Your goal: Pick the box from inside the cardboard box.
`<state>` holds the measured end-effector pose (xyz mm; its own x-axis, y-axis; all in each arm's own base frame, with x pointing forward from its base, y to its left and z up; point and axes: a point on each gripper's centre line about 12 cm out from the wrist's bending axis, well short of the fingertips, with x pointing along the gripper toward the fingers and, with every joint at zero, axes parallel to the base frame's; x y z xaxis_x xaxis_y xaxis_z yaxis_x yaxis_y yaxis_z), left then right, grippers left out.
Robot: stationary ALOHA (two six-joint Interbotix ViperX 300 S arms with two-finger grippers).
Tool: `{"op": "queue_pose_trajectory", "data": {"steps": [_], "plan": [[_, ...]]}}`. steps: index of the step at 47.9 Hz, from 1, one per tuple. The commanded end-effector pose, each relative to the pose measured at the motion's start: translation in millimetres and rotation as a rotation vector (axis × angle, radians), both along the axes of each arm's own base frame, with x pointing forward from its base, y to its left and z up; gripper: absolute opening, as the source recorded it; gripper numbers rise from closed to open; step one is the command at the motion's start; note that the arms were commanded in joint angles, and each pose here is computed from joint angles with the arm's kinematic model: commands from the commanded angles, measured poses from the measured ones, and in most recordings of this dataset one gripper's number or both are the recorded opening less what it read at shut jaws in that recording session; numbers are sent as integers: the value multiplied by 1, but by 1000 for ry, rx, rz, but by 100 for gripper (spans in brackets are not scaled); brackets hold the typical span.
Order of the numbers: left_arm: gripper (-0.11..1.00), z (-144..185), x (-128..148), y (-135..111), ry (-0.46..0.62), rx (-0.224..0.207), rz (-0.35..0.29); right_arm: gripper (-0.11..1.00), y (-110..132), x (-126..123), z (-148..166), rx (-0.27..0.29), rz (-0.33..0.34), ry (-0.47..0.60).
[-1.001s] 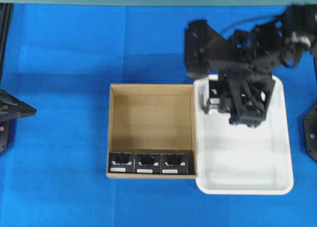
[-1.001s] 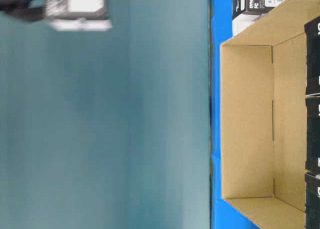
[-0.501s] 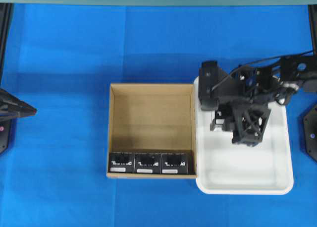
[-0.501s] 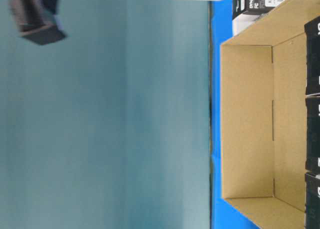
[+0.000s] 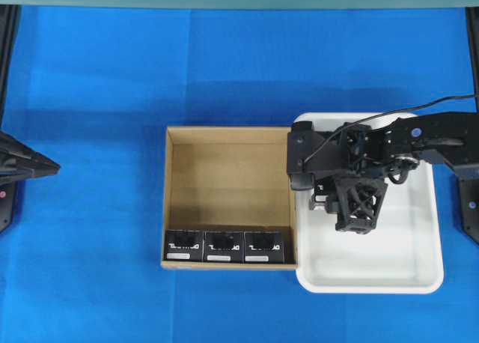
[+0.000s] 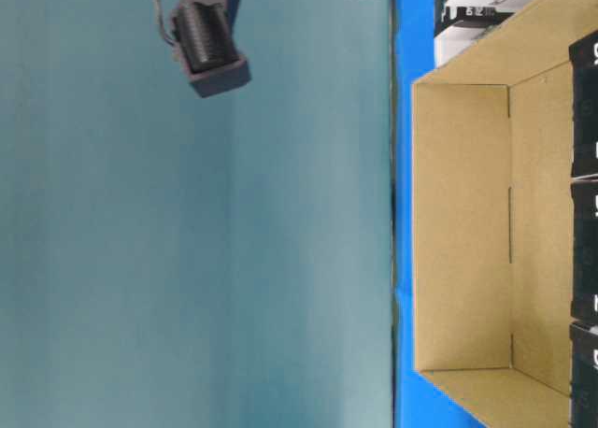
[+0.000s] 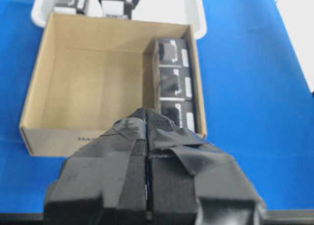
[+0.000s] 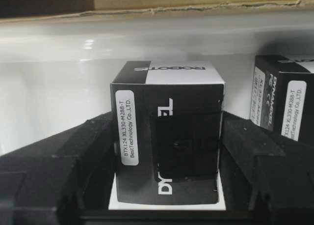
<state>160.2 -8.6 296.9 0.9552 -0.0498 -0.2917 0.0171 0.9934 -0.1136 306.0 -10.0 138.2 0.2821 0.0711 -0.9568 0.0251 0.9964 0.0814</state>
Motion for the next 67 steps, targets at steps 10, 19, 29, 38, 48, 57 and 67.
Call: {"op": "queue_pose_trajectory", "data": {"steps": [10, 19, 29, 38, 48, 57, 67], "plan": [[-7, 8, 3, 0, -18, 0, -2, 61, -1, 2, -11, -18, 6, -11], [-7, 8, 3, 0, -18, -1, -1, 61, -2, -2, -21, -18, -1, 2], [-7, 8, 3, 0, -18, 0, -2, 61, -3, 1, -21, -23, -3, -20], [-7, 8, 3, 0, -18, 0, -2, 61, -3, 1, -21, -22, -3, -16], [-7, 8, 3, 0, -18, 0, -2, 87, -2, 2, -20, -22, -5, -23], [-7, 8, 3, 0, -17, 1, 0, 96, -2, 6, -12, -21, -5, -40], [-7, 8, 3, 0, -18, 0, -2, 96, -1, 12, 26, -14, -3, -93]]}}
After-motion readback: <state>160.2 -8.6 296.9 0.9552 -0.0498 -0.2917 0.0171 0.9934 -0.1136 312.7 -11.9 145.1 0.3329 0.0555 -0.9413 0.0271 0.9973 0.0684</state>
